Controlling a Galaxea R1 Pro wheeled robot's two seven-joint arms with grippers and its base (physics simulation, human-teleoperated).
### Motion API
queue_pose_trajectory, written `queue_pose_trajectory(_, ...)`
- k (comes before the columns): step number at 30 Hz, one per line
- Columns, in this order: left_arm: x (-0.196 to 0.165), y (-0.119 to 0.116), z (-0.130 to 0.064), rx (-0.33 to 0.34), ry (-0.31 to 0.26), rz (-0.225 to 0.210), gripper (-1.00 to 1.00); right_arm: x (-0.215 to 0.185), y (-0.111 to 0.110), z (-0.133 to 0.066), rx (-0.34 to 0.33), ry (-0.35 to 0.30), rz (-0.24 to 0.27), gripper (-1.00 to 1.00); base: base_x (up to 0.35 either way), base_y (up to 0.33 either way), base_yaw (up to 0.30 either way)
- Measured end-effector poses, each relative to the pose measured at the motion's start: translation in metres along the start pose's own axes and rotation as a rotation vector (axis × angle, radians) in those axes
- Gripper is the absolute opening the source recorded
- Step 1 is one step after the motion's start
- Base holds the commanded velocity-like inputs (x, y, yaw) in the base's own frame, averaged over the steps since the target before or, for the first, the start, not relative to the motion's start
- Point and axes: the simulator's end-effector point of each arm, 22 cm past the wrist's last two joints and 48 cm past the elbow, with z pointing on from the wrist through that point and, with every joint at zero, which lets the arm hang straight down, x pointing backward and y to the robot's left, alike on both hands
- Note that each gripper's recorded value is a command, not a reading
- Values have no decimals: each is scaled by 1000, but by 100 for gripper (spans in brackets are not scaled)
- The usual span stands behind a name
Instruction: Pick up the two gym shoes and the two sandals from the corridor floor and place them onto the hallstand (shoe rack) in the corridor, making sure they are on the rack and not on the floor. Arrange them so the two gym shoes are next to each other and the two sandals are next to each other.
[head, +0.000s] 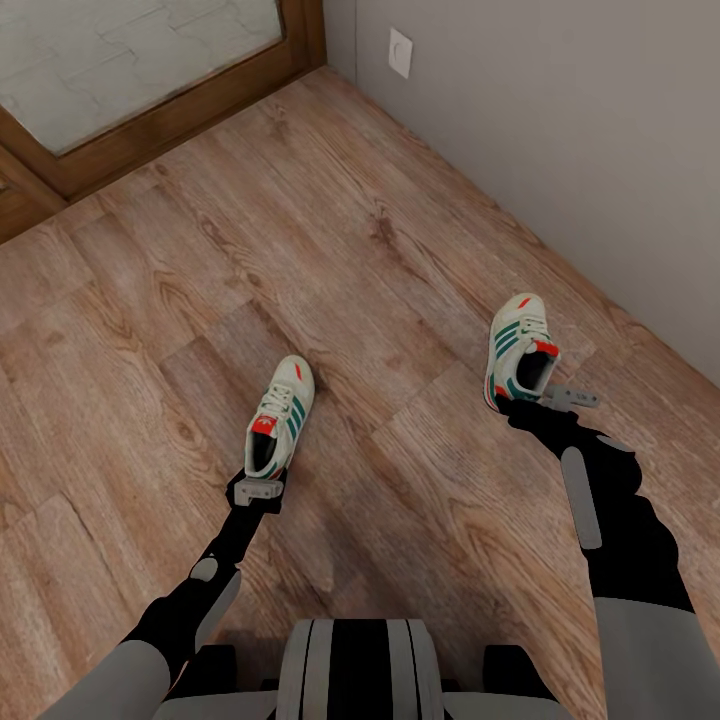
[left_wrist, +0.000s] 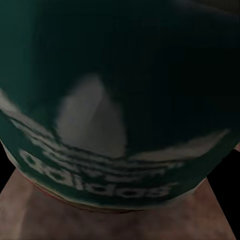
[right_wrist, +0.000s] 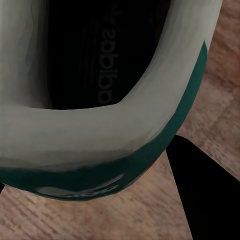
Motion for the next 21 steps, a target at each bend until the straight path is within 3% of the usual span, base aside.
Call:
queue_pose_trajectory(11,-1,1,0,-2,-1,1,-100,0,0,0,0,0,0,-100,0,0,0)
queue_pose_trajectory(15,-14,-1,1,0,-24,2,-100,-10,2,-6,-5,-16,2,-100,0,0,0)
queue_pose_trajectory(17,-37,-5,5,8,-69,2,-100,-14,3,-9,-6,-23,2,-100,0,0,0)
queue_pose_trajectory(21,-56,-7,6,11,-101,2,-100,-23,6,-15,-11,-38,3,-100,0,0,0)
